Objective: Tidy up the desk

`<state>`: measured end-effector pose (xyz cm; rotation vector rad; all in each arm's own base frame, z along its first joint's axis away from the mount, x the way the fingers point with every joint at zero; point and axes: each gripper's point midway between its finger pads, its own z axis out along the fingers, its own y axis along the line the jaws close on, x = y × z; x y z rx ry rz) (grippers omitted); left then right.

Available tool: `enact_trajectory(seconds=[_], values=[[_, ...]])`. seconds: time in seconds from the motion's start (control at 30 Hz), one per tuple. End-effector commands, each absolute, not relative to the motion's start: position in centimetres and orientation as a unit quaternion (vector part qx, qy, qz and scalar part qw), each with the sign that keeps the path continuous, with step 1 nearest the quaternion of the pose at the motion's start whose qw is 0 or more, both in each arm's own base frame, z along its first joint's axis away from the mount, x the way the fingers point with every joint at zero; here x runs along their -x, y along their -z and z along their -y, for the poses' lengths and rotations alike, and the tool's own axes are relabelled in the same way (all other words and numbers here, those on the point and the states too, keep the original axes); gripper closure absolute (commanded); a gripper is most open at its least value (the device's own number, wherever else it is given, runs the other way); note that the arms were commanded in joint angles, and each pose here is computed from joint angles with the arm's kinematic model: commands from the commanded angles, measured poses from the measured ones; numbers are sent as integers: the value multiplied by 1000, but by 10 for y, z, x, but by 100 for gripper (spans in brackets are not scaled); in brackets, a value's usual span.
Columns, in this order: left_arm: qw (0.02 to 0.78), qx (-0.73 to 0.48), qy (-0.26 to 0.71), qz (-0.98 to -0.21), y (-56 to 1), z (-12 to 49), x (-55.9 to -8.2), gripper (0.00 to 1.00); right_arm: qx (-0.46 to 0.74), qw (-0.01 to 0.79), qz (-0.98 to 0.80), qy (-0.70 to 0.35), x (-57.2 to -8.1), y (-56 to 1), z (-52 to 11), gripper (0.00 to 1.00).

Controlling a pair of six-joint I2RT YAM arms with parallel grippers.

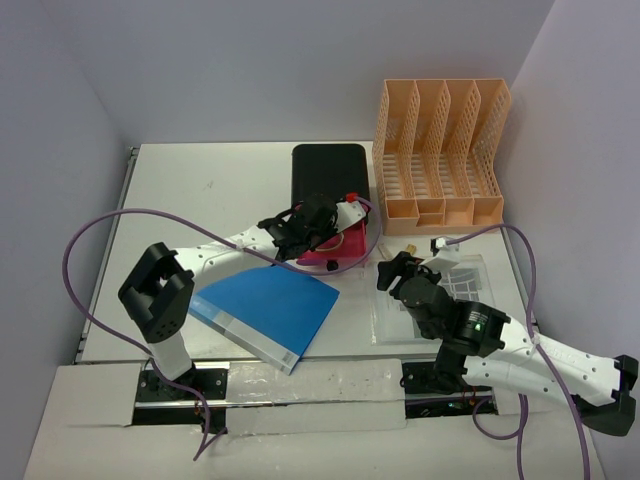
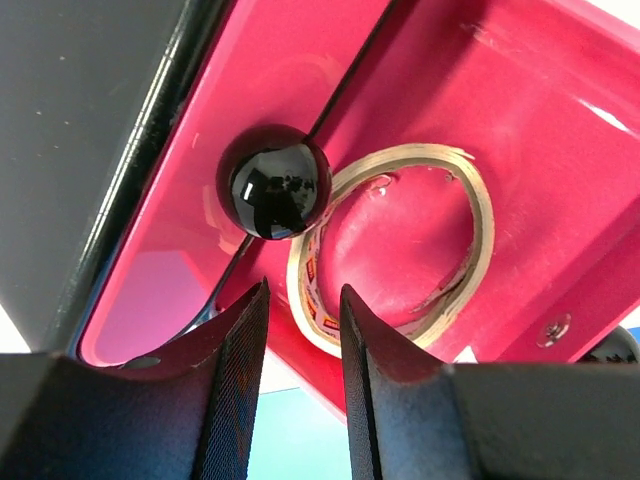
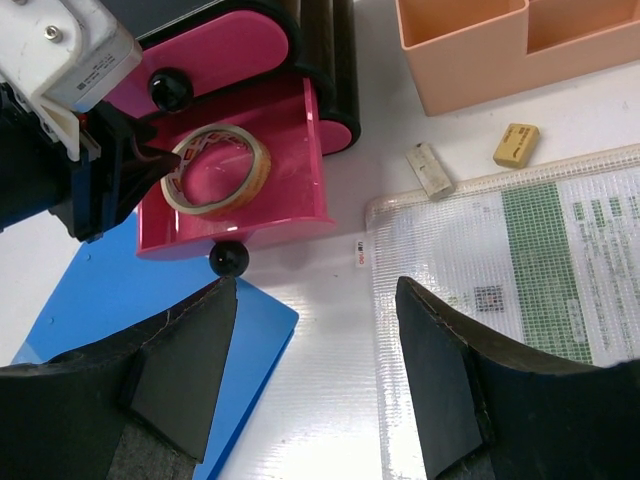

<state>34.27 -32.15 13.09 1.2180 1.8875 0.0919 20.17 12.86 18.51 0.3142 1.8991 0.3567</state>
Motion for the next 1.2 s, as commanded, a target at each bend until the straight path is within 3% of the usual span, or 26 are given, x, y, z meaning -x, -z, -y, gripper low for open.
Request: enact_trajectory(seconds=[0.0, 0.23, 0.3, 0.4, 0.43, 0.57, 0.73, 0.93, 1.17], values=[[473, -465, 24, -748, -192, 337, -334, 59, -148, 566, -797, -148, -205, -193, -125, 28], [502, -432, 58, -747, -251, 308, -311, 57, -123, 554, -805, -174, -202, -197, -139, 28], [522, -406, 64, -748, -276, 281, -305, 56, -117, 549, -809, -174, -202, -195, -142, 28], [526, -316, 46, -788, -285, 184, -329, 49, -111, 539, -816, -174, -201, -191, -147, 28], [518, -259, 16, -815, -279, 129, -339, 44, -109, 536, -819, -174, -200, -189, -148, 28], [445, -155, -74, -879, -219, -4, -332, 42, -104, 532, -820, -186, -198, -193, -151, 28], [336, -60, -66, -938, -131, -104, -282, 41, -97, 530, -819, -195, -197, -199, -154, 28], [285, 21, -49, -957, -81, -159, -232, 50, -94, 520, -826, -198, -194, -196, -157, 28], [267, 27, -32, -963, -54, -159, -211, 54, -101, 515, -829, -193, -193, -193, -154, 28]])
